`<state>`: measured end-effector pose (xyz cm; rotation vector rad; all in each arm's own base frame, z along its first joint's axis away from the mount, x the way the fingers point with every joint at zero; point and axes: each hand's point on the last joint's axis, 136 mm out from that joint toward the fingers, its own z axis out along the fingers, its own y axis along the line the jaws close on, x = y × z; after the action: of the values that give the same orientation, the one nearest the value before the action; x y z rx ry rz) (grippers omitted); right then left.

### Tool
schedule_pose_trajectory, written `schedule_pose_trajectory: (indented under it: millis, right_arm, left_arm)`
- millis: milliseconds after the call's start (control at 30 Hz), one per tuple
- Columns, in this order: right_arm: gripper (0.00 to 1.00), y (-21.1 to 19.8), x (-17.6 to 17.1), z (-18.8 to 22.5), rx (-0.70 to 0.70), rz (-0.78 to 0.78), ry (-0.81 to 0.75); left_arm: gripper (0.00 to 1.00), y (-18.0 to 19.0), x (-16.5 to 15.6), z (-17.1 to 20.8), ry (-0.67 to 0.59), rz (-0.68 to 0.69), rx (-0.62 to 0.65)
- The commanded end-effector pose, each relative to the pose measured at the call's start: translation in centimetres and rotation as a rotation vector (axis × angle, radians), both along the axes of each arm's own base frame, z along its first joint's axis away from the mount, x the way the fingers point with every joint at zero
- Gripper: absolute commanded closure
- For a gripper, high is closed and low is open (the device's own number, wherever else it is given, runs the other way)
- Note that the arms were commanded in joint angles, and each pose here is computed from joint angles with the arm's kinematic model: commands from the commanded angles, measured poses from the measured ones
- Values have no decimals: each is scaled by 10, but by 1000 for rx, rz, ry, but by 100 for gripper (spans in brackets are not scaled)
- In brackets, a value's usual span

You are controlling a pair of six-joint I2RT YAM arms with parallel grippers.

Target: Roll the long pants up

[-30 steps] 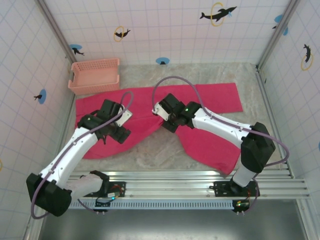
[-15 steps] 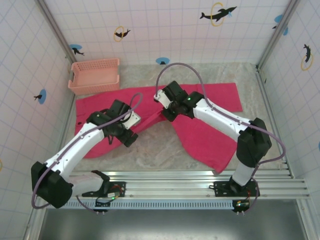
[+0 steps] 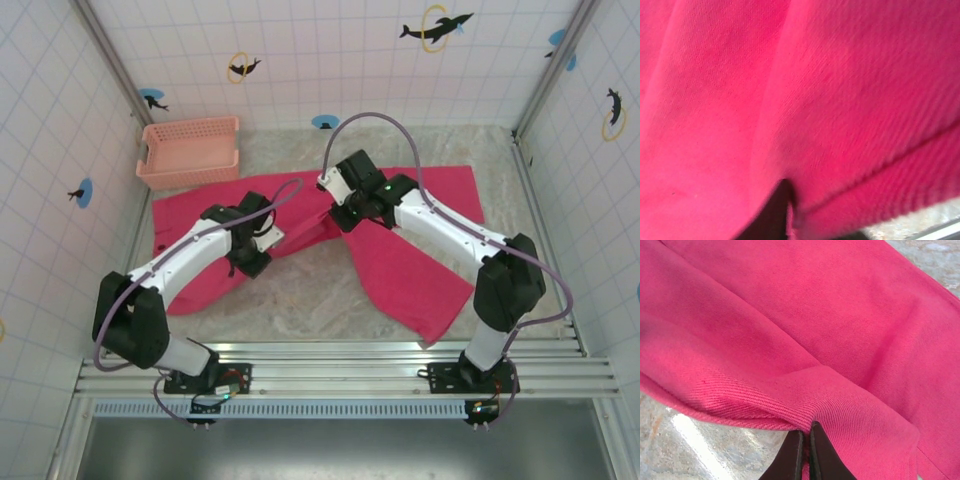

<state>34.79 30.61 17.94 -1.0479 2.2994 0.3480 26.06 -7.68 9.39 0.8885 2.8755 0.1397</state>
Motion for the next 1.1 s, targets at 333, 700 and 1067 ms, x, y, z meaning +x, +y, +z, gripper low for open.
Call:
schedule_pose_trajectory:
  millis: [333, 700, 1067]
  right_arm:
    - [100, -28, 17, -24, -44, -38, 165]
    - [99, -29, 90, -53, -16, -114, 229]
    - [78, -17, 162, -91, 26, -181, 241]
  left_arm:
    - [100, 75, 85, 86, -173, 123, 238]
    - [100, 83, 196, 70, -162, 47, 321]
    - [84, 92, 237, 0, -73, 55, 356]
